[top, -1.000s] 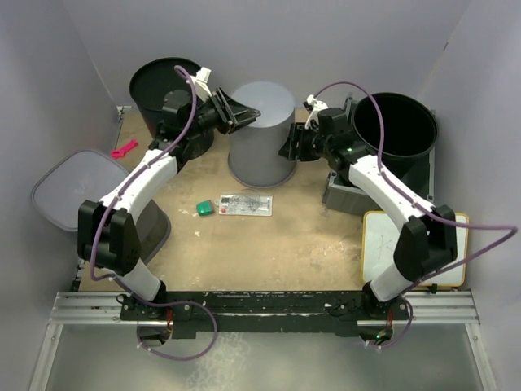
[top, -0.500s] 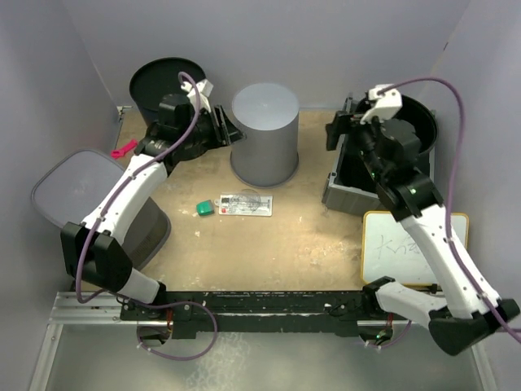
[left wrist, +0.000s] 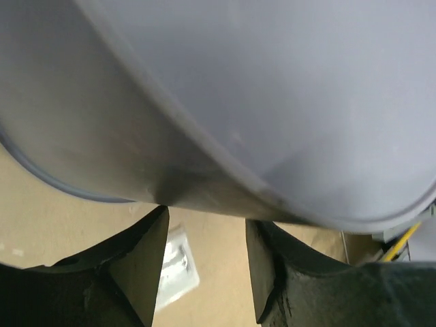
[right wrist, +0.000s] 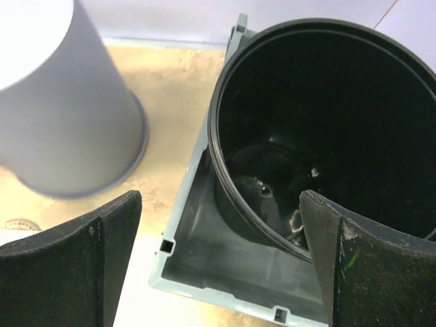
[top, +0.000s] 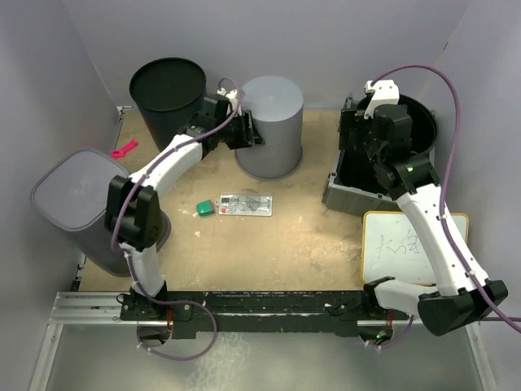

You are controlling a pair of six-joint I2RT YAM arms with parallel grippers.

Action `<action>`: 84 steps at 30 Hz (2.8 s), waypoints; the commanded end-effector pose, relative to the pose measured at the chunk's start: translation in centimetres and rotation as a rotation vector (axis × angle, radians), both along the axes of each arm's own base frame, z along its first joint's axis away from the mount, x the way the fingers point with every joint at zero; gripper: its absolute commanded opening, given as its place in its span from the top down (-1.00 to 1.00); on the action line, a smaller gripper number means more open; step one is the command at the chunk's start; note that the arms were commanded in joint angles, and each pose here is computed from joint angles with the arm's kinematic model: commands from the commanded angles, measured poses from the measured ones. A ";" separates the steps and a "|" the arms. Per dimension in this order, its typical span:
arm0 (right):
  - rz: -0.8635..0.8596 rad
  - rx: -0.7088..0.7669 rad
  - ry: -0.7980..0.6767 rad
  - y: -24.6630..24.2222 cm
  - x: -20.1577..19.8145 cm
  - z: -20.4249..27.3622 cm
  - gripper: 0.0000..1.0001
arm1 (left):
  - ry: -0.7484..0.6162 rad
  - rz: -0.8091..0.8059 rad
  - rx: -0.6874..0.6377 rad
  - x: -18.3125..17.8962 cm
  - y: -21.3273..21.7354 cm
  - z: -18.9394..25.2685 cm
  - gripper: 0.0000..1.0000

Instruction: Turn the large container upside down

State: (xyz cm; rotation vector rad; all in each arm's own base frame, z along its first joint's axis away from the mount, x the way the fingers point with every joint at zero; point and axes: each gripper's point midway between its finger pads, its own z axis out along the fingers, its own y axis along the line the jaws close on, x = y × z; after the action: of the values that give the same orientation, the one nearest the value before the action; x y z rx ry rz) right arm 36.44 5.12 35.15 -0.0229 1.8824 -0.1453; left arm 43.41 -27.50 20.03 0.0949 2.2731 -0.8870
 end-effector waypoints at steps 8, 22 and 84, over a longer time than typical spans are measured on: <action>0.107 -0.029 0.125 0.5 -0.8 -0.3 -0.99 | -0.155 0.005 -0.079 5.8 -2.8 6.5 0.06; 0.050 0.004 0.288 -1.4 3.9 -5.8 -0.45 | -0.206 -0.090 -0.099 -6.4 0.5 9.5 0.00; 0.849 1.295 0.089 19.0 -14.8 -4.2 1.00 | -0.269 0.426 -0.042 -11.3 16.5 16.2 -0.19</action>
State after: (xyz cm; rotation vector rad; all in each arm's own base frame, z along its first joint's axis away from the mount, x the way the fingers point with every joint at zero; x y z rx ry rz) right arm 18.93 26.26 26.96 -0.1940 1.8369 1.6898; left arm 33.83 -11.75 34.91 -0.2607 1.9563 -0.6658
